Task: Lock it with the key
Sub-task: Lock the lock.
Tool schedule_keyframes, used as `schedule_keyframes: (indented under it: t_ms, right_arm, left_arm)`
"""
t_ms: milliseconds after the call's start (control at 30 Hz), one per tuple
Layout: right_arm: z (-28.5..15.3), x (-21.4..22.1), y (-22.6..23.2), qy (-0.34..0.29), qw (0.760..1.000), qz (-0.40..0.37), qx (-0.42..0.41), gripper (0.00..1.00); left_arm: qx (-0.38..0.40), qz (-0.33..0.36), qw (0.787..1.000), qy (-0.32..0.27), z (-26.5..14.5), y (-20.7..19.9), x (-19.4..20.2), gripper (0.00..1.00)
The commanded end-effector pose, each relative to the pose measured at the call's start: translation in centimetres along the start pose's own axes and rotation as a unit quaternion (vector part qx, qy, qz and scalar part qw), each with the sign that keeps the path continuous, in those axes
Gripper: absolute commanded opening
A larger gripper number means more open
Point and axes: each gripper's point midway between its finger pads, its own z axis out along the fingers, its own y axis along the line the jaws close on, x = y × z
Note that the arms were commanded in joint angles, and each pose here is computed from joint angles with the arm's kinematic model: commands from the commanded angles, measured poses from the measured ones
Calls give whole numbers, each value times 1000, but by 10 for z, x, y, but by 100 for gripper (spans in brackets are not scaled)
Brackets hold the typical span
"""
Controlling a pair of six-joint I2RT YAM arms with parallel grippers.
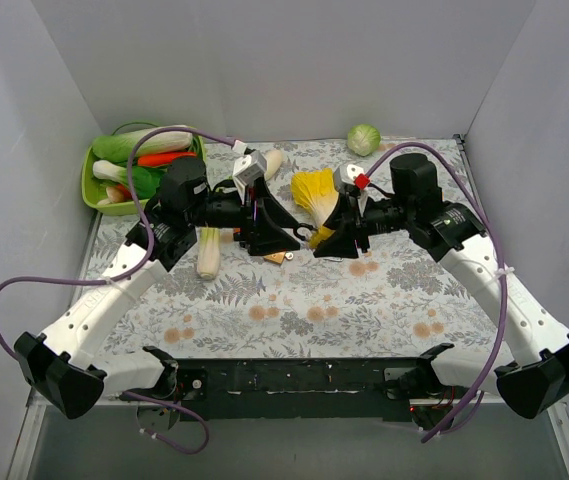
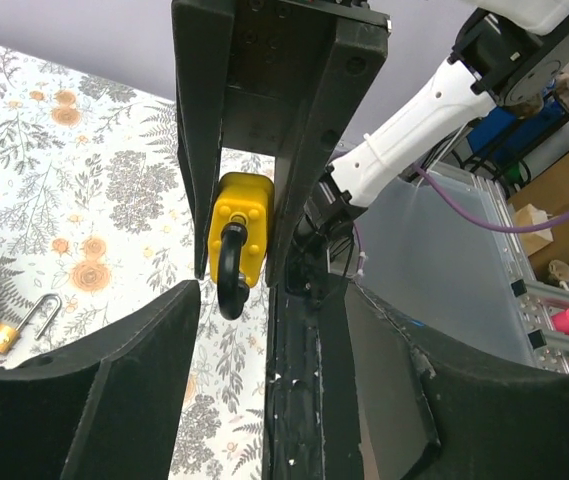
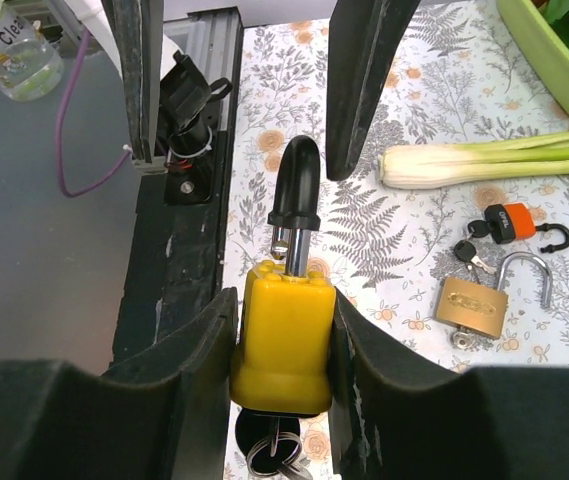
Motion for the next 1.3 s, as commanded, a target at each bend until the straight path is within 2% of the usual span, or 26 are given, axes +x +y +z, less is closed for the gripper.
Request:
schedule_keyframes:
  t_ms: [0,167,400,567,733,1100,1267]
  right_arm:
    - [-2,-20,16,-12,998,-47,-35,1]
    - [3,-21,19,-5,998,-51,-41,1]
    - [6,-25,20,-3,998,-54,-44,1]
    - [9,-22,20,2,998,-48,-48,1]
    - [13,-20,16,7,998,-43,-44,1]
    - [30,-30,17,3,997,-64,-45,1]
    - [35,-44,21,-19,995,-73,-58,1]
  left_arm:
    - [7,26,999,35,-8,-5,6,58]
    - [2,20,999,44,-6,0,5,50]
    - [5,23,999,49,-6,0,7,32]
    - [8,24,998,50,-6,-1,8,11]
    - [12,11,999,52,-5,-2,13,1]
    - [21,-36,998,55,19,-11,32,0]
    - [16,-57,996,64,28,-9,52,0]
